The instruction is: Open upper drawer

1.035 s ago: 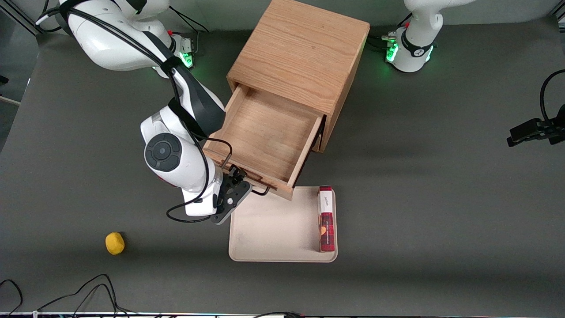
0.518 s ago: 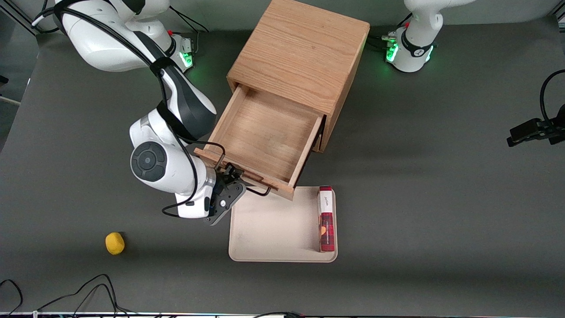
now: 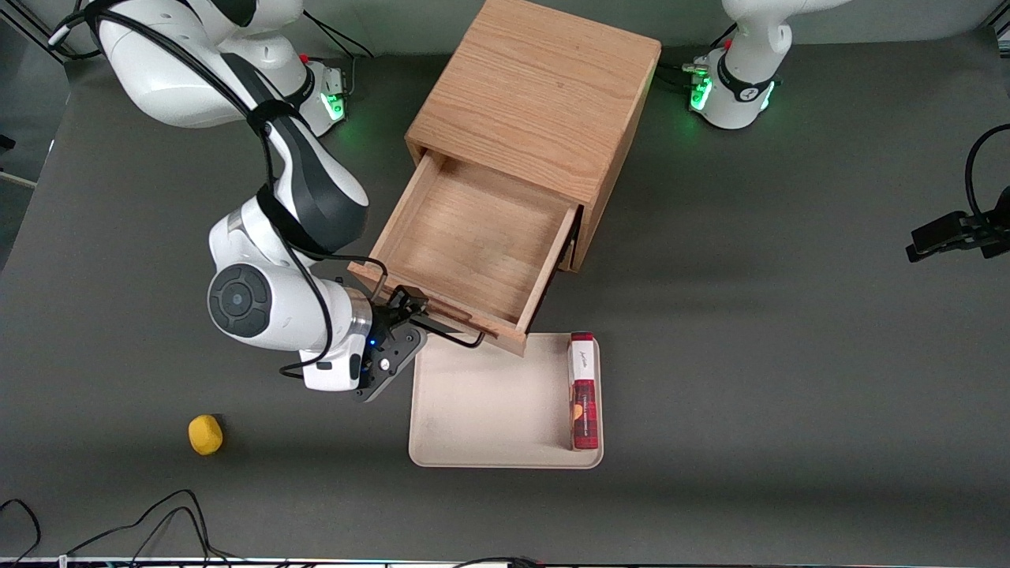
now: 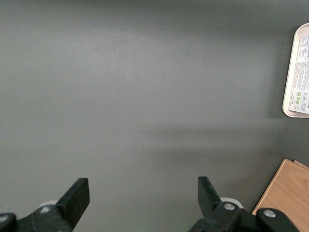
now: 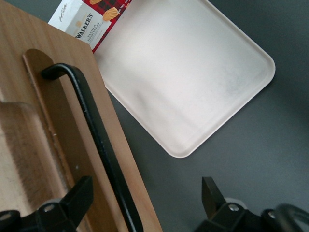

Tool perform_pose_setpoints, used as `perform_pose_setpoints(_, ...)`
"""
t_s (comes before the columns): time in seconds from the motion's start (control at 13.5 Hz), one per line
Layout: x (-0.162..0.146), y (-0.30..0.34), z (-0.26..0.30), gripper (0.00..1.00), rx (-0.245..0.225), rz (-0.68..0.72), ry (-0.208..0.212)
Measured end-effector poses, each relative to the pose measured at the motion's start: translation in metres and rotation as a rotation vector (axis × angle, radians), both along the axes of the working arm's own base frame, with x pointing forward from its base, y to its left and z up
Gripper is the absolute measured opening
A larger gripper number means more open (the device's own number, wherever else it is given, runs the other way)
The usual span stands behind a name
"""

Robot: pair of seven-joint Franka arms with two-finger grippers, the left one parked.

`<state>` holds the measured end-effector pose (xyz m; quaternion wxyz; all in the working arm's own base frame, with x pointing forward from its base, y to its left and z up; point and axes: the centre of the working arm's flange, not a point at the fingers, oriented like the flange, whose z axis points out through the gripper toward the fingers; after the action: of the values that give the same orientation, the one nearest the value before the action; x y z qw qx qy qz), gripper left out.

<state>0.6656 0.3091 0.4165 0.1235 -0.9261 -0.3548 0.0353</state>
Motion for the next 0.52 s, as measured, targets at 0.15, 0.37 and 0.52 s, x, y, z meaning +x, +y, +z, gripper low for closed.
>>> perform_pose_setpoints(0.15,0.0,-0.004,0.012,1.0,-0.007,-0.016,0.008)
perform_pose_setpoints(0.37,0.001,-0.02,0.05,1.0,-0.003,-0.064,-0.031)
perform_pose_setpoints(0.52,-0.004,-0.044,0.083,1.0,-0.02,-0.096,-0.033)
